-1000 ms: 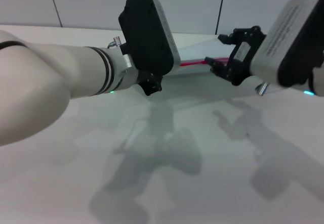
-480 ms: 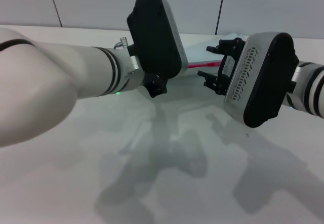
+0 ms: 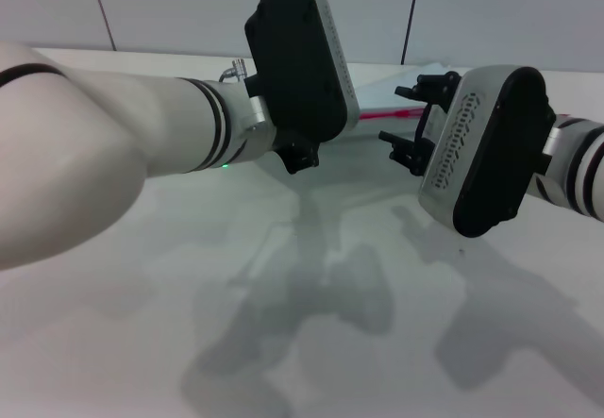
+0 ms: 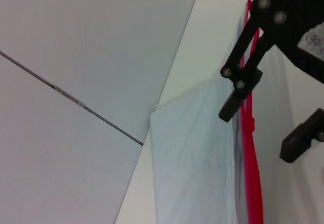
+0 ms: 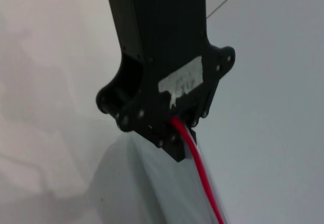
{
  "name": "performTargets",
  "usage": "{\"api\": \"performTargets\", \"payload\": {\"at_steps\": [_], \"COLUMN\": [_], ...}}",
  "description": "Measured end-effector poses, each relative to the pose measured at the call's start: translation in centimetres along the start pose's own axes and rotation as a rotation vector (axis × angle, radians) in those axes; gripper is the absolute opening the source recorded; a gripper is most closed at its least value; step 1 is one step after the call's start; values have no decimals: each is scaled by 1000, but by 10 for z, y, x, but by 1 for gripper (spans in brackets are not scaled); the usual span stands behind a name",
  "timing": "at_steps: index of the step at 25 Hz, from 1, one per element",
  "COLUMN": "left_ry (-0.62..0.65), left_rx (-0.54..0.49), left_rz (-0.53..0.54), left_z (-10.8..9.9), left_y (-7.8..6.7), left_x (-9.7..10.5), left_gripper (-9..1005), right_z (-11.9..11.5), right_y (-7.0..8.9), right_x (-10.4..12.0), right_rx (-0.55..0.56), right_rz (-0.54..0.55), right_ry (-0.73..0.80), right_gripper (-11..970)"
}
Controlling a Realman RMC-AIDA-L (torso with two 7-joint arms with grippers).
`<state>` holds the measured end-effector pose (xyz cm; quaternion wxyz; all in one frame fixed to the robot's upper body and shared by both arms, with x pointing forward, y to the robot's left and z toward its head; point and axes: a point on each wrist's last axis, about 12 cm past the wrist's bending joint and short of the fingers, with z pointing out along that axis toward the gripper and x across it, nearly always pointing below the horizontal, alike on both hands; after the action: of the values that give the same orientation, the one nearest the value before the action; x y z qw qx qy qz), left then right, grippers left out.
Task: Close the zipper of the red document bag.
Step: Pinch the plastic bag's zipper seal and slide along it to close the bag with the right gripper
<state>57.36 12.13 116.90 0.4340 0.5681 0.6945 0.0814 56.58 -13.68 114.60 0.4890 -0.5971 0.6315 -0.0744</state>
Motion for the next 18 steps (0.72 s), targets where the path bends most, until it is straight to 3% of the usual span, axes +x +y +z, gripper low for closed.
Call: {"api": "performTargets", "payload": {"at_steps": [18], "left_ry": [-46], "left_rx": [-48], "left_rz": [-9], "left_z": [-1], "left_y": [6], "left_x": [0], "left_gripper": [111], "right_z": [4], "right_y": [-4], "right_x": [1], "right_rx": [11], "right_rz": [31], "right_ry": [2], "right_gripper": [406]}}
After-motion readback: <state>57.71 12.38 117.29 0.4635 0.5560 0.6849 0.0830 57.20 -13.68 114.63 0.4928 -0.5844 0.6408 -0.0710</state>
